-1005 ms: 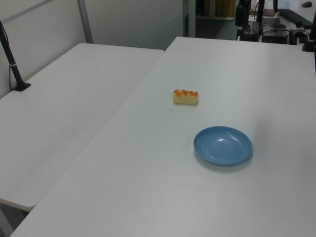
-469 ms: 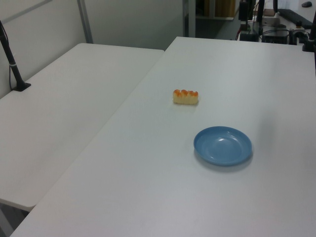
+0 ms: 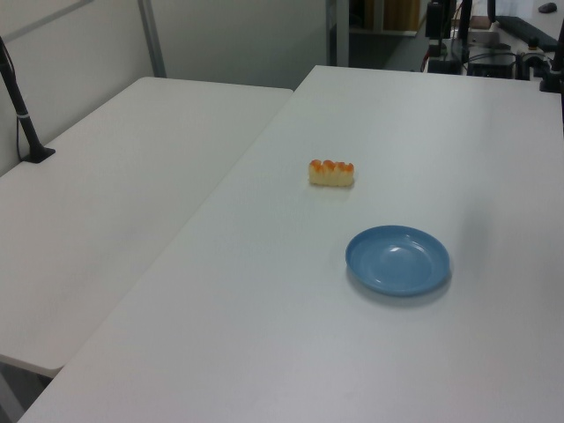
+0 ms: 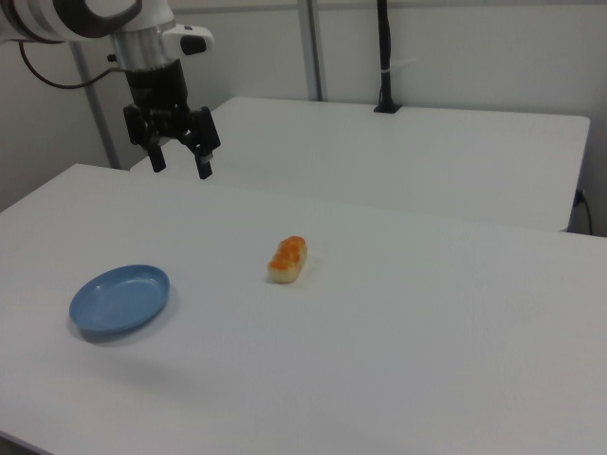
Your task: Put the bread onto the plate
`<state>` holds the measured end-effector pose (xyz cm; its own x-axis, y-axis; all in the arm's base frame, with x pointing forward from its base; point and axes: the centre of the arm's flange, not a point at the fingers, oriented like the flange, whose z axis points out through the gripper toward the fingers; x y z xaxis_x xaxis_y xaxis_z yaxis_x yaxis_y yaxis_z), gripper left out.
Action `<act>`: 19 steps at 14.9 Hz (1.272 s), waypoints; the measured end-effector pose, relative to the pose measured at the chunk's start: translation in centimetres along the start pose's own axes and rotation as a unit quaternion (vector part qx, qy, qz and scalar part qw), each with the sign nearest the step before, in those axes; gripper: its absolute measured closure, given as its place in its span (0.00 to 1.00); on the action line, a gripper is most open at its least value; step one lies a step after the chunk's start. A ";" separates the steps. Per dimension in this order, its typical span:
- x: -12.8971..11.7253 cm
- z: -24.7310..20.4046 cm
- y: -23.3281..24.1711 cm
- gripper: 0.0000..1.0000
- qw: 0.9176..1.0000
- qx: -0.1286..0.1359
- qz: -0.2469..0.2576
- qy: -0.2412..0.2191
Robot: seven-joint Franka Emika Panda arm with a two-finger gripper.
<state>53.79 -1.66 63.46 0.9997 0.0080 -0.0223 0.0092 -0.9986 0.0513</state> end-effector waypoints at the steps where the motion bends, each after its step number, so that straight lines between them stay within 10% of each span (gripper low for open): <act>1: 0.1 0.2 -0.1 0.00 1.000 0.004 0.000 -0.002; 10: 6.1 5.8 -0.7 0.00 0.999 0.010 -0.004 0.037; 19: 15.4 23.1 -1.2 0.00 0.997 0.003 -0.034 0.065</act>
<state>68.68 -1.57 40.00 0.9911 0.0827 0.1039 0.0780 -0.9958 0.0482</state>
